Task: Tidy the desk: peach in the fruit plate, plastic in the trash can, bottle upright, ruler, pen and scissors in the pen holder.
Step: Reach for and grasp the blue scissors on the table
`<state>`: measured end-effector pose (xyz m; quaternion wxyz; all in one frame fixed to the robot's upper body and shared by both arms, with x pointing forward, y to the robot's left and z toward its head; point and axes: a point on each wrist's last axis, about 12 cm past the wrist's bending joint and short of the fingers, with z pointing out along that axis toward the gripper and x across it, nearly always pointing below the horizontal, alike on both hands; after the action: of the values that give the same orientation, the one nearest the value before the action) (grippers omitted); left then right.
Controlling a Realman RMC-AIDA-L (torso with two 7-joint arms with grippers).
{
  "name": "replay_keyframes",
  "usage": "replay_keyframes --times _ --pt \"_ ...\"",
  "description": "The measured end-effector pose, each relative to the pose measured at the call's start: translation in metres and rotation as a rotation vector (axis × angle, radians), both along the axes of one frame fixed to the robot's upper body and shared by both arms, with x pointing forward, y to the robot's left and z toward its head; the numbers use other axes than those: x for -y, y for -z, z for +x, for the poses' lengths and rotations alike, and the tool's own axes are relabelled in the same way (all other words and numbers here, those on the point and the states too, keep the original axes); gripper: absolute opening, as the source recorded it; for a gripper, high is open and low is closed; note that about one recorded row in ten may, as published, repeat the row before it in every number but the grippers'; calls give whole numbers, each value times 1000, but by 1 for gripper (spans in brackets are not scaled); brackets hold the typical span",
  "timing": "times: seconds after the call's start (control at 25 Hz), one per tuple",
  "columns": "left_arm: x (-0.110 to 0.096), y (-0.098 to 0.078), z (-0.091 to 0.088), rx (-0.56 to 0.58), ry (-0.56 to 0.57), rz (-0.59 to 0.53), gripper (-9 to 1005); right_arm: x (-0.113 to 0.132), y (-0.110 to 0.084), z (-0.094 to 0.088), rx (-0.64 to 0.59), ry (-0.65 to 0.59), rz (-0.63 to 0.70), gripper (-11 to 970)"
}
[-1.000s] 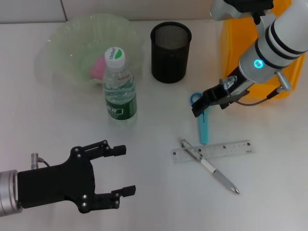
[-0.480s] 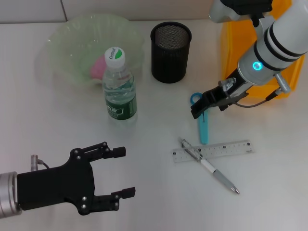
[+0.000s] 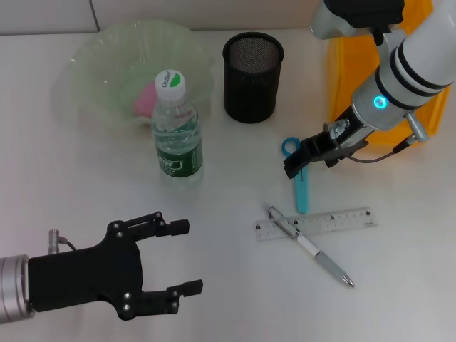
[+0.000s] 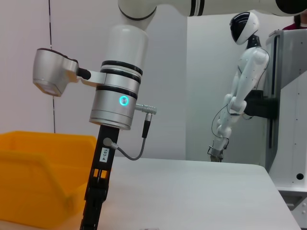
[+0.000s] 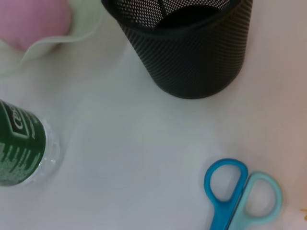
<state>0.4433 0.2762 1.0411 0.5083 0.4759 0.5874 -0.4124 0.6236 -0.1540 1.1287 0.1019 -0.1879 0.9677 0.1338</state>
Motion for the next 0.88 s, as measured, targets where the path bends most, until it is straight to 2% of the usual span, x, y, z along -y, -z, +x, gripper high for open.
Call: replay_keyframes --times 0.44,0.64,0.88 --pt "1 1 -1 7 2 1 798 -2 3 0 -2 -1 6 781" --pt "1 2 -2 14 3 1 798 -4 3 1 5 2 17 610" --pt "1 2 -2 13 2 2 798 -7 2 1 6 1 29 598"
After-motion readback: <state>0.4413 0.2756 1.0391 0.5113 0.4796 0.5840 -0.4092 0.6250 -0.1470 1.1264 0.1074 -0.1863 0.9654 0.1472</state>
